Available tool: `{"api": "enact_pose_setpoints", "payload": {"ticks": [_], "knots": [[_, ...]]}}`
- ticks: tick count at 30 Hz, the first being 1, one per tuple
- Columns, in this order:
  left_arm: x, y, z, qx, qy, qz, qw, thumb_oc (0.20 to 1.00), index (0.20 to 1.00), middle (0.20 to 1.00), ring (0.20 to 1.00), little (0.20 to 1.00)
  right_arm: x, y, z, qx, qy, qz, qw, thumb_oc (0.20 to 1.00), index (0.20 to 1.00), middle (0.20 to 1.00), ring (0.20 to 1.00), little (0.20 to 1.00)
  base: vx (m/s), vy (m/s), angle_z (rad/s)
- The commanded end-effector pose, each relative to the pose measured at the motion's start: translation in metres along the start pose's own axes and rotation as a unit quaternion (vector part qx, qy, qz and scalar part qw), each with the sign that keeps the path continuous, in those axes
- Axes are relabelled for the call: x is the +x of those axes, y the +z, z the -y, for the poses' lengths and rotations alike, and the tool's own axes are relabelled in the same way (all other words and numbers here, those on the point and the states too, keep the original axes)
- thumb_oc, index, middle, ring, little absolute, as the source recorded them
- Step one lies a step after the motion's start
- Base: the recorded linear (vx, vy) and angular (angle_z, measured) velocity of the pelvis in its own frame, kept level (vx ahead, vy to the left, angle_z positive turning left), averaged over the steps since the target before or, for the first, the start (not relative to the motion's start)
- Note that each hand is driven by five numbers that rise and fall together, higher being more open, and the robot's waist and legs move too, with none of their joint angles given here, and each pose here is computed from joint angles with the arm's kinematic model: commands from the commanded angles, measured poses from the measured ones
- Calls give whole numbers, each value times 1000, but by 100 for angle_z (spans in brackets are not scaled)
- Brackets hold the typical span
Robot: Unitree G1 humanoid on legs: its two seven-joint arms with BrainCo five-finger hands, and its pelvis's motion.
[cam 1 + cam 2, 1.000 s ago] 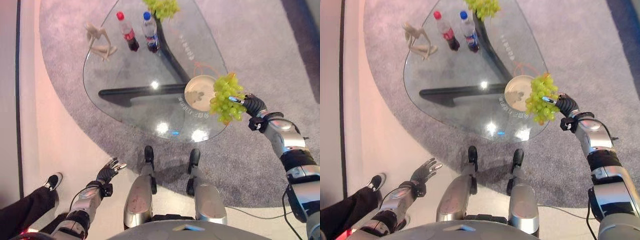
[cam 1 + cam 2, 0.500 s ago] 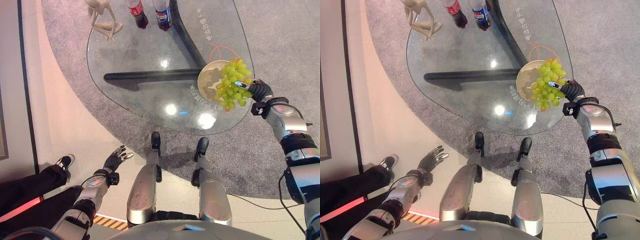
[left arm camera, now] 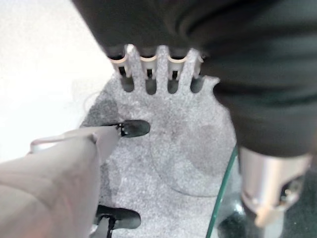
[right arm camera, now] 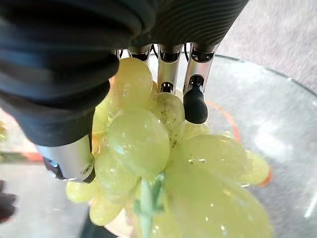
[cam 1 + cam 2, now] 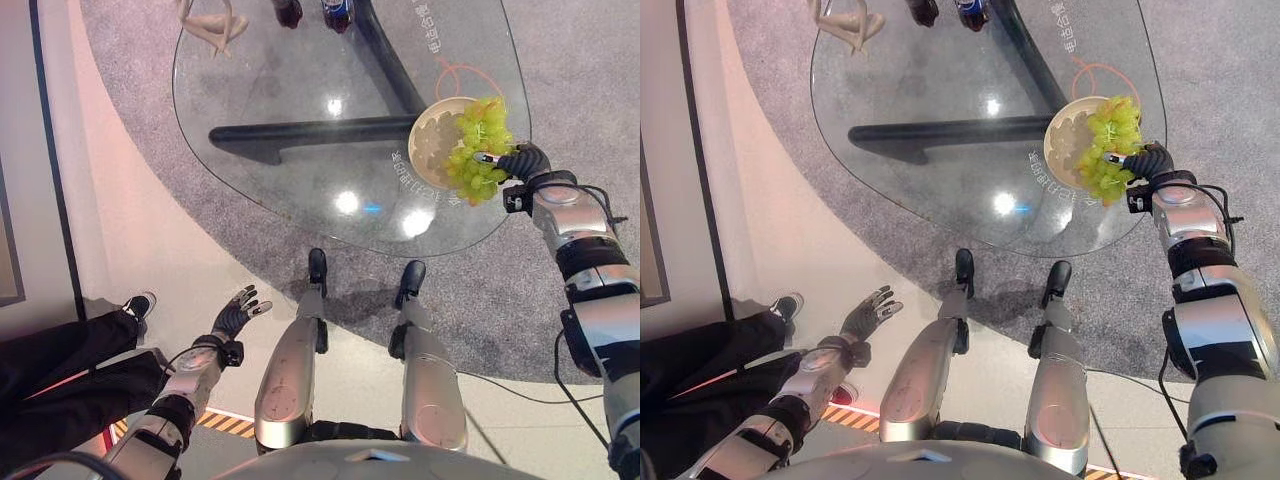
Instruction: Pick up fruits into the plate
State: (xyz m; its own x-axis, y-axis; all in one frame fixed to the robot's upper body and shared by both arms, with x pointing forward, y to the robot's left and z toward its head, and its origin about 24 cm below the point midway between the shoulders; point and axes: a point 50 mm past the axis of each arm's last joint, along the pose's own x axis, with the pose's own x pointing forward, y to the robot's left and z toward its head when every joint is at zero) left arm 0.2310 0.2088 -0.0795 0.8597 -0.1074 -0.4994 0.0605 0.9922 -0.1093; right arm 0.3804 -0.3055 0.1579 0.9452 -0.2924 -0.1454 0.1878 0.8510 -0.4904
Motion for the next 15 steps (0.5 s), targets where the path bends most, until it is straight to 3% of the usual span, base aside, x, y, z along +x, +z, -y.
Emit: {"api": "enact_pose_setpoints", "payload": {"ticks": [1,2,3,5,15], "knots": [[5,5,15,-1,-20,17,1000,1000,1000,1000,1000,1000,1,41,26,-55,-67,39,995,200,200,200,200,200,-20,23,-4],[6,6,16,-1,-21,19,1000,1000,1000,1000,1000,1000,1,43,26,-57,-73,38,995,228,228,228,228,228,0,0,0],[6,7,18,-1,-24,22,999,1000,1000,1000,1000,1000,1,47,25,-60,-82,38,994,802,802,802,802,802,0,0,0],[6,8,20,0,-26,23,999,1000,1000,1000,1000,1000,1,50,24,-67,-85,41,993,1000,1000,1000,1000,1000,0,0,0],[6,7,18,-3,-23,20,1000,1000,1000,1000,1000,1000,0,62,16,-92,-90,76,989,1000,1000,1000,1000,1000,0,0,0]]}}
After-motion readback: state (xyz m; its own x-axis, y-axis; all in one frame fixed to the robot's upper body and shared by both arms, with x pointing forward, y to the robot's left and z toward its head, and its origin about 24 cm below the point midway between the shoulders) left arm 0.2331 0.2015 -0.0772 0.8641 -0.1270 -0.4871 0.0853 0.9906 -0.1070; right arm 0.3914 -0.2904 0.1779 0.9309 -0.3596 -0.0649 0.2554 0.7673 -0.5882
